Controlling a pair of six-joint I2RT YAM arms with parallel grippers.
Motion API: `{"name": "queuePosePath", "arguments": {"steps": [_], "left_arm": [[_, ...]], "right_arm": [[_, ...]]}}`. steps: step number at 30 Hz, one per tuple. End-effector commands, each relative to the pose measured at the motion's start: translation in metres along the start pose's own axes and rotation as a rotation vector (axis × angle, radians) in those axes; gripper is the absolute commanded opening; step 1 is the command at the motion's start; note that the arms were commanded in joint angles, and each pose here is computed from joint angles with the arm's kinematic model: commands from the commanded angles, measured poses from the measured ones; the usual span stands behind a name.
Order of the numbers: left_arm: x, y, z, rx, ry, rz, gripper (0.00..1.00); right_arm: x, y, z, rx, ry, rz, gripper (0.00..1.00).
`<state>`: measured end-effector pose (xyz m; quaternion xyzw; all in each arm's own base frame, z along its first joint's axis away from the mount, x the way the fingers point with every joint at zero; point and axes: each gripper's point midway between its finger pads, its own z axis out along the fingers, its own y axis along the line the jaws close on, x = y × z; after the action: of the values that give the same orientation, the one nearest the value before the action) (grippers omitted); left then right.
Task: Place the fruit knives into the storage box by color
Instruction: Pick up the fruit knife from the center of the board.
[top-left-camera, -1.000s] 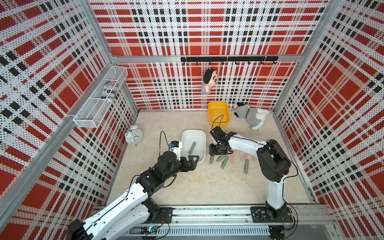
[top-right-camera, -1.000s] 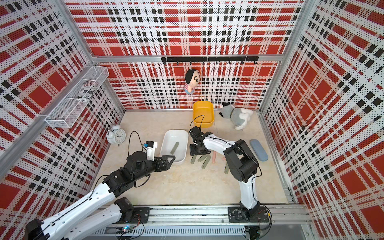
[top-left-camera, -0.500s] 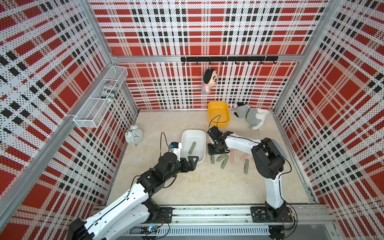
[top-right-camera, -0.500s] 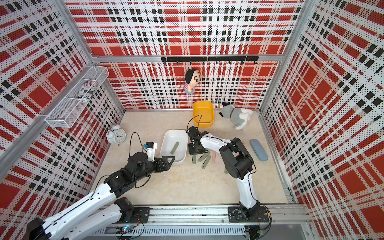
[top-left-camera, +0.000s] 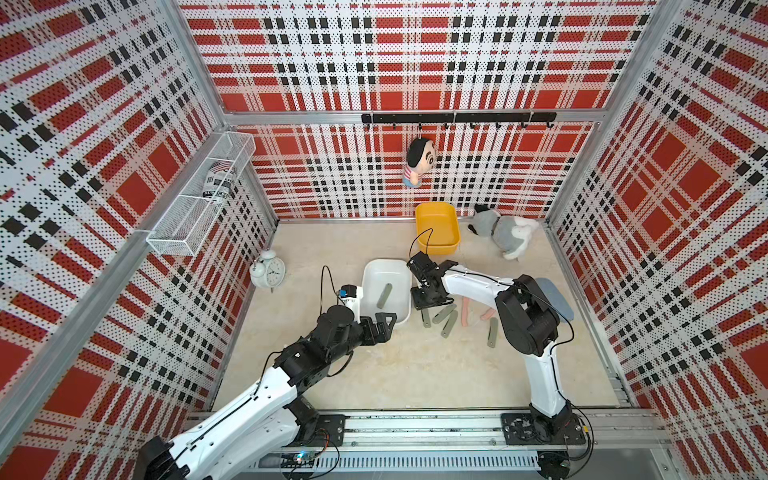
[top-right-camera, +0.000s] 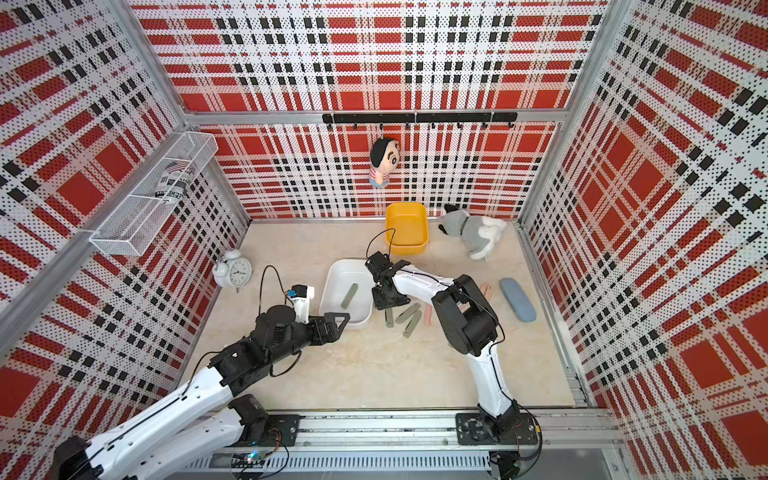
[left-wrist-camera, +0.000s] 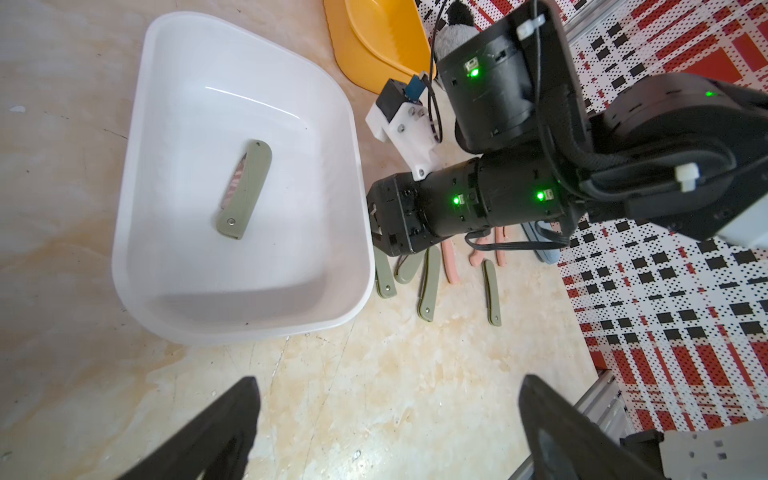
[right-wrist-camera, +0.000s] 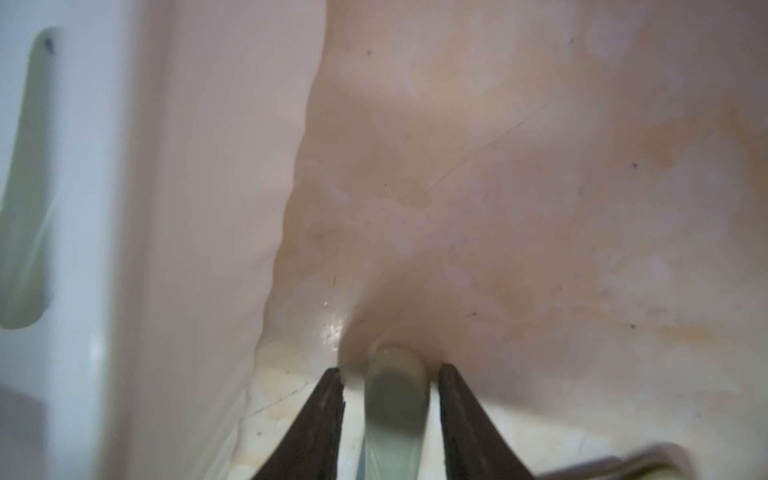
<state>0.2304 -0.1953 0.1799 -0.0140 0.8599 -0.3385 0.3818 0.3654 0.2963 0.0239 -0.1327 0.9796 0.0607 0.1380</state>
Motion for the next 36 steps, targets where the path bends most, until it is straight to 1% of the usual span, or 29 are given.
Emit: {"name": "queuePosePath", "arguments": {"steps": [1, 8, 13, 19, 28, 36], "left_arm": [[-0.002, 0.001, 0.0, 0.004, -0.021, 0.004, 0.99], [-0.004, 0.002, -0.001, 0.004, -0.027, 0.001, 0.99], [-0.005, 0.003, -0.002, 0.004, -0.03, -0.003, 0.99], [-0.006, 0.003, -0.002, 0.003, -0.032, -0.004, 0.99], [-0.004, 0.005, -0.001, -0.005, -0.029, -0.005, 0.99], [-0.008, 0.004, -0.002, -0.003, -0.037, -0.006, 0.99]], "right_arm": [[0.013, -0.006, 0.008, 0.059, 0.046, -0.029, 0.42], [0.016, -0.01, 0.012, 0.095, 0.056, -0.046, 0.41], [0.023, -0.011, 0.021, 0.107, 0.076, -0.053, 0.39], [0.026, -0.01, 0.026, 0.101, 0.081, -0.054, 0.32], [0.014, -0.002, 0.013, 0.045, 0.04, -0.035, 0.21], [-0.003, -0.005, -0.008, 0.007, -0.006, -0.006, 0.2]]}}
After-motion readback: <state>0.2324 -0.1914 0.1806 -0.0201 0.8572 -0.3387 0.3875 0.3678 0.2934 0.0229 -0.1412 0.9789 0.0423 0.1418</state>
